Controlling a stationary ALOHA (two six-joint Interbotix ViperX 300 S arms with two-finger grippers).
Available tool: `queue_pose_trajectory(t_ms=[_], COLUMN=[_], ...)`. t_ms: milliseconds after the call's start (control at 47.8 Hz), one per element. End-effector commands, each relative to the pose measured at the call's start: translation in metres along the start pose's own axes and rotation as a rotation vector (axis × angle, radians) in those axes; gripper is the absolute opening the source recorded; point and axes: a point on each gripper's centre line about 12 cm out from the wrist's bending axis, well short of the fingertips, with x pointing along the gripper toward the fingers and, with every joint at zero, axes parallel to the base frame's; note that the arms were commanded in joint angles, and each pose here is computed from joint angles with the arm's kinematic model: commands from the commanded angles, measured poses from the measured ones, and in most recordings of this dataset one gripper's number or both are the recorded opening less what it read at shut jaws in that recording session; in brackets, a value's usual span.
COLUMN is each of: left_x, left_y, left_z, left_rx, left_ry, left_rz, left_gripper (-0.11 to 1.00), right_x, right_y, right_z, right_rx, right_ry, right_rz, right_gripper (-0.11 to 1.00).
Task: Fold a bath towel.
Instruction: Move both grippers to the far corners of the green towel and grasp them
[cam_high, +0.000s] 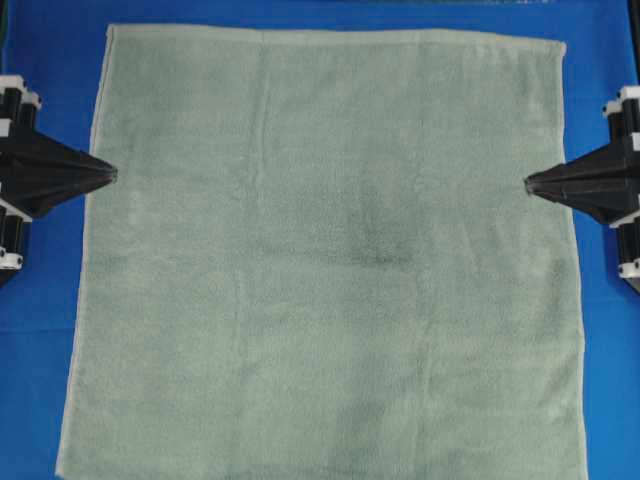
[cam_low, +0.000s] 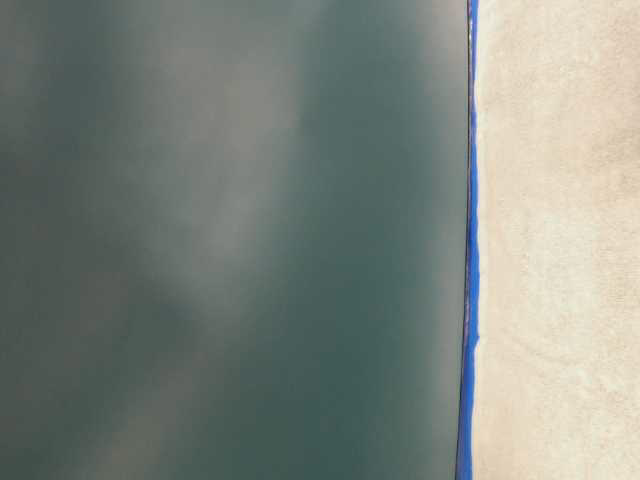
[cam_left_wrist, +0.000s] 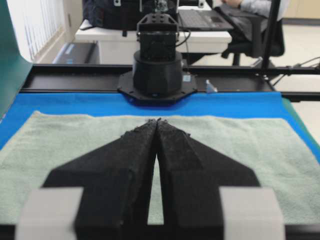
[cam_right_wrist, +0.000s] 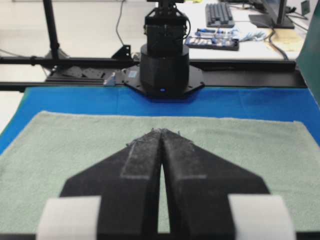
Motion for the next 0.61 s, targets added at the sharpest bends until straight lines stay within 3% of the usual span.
queue_pose_trajectory(t_ms=[0,105,209,481,586], left_x=[0.006,0.007,0.008,0.009,0.015], left_y=[0.001,0.006,0.017,0.067,0.084], left_z=[0.005,0.002,0.003,0.0,-0.008], left_rx=[0.014,0.014,0.019,0.026,0.076], left_ry=[0.032,0.106,0.176,0.518,0.639], left_rz=[0.002,0.029,0.081,0.294,0.326], left_gripper=[0.0,0.0,0.0,0.01,0.05], right_x=[0.005,0.011,0.015,0.011,0.01], right_y=[-0.002,-0.007,-0.02,-0.08,-0.104], right_z=[0.012,0.013,0.015,0.006,-0.007], right_rx=[-0.007,-0.009,0.005,0.059,0.047], right_ry=[-0.024,0.081,0.241,0.658,0.811], right_rz=[-0.011,-0.034,-0.094,-0.354,-0.424], right_gripper=[0.0,0.0,0.0,0.0,0.01])
